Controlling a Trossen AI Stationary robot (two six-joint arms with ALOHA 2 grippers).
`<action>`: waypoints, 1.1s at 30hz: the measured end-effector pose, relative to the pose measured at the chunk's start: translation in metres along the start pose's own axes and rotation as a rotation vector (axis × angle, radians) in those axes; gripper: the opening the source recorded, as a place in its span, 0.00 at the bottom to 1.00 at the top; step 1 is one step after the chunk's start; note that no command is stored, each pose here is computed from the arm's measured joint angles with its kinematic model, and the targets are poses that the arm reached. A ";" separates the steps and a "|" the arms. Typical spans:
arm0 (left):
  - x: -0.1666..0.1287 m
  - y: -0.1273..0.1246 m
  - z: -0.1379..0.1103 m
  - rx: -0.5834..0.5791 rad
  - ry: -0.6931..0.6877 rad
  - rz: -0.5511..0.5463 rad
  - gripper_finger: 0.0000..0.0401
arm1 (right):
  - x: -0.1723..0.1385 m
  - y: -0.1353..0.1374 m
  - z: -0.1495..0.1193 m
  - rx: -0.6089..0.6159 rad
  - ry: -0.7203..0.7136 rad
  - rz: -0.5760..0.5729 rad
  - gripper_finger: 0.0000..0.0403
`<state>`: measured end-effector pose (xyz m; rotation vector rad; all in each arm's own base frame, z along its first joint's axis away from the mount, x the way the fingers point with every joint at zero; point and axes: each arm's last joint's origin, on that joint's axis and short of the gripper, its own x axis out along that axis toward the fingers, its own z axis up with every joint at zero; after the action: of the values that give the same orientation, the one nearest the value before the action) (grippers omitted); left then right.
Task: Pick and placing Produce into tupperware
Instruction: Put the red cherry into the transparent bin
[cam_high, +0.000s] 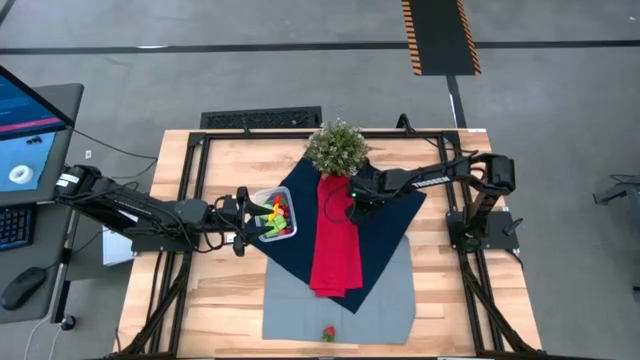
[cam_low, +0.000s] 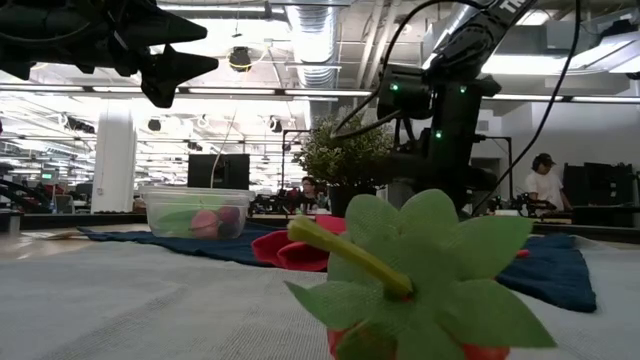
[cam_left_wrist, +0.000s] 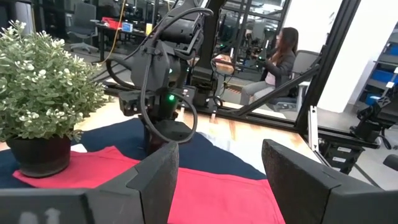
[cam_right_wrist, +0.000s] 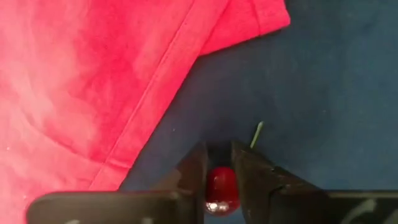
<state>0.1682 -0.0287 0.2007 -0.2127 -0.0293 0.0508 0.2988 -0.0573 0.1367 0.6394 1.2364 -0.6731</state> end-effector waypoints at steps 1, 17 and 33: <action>0.000 0.000 0.000 0.000 0.000 0.000 0.55 | 0.000 0.001 0.000 -0.004 -0.001 0.001 0.20; 0.000 0.000 0.000 0.000 0.000 0.000 0.55 | -0.002 0.007 -0.004 -0.037 -0.008 0.006 0.14; 0.000 0.000 0.001 -0.002 -0.007 -0.001 0.55 | -0.057 0.083 0.019 -0.201 -0.302 0.300 0.14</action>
<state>0.1682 -0.0287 0.2014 -0.2144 -0.0359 0.0508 0.3625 -0.0112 0.2022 0.5201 0.8906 -0.3725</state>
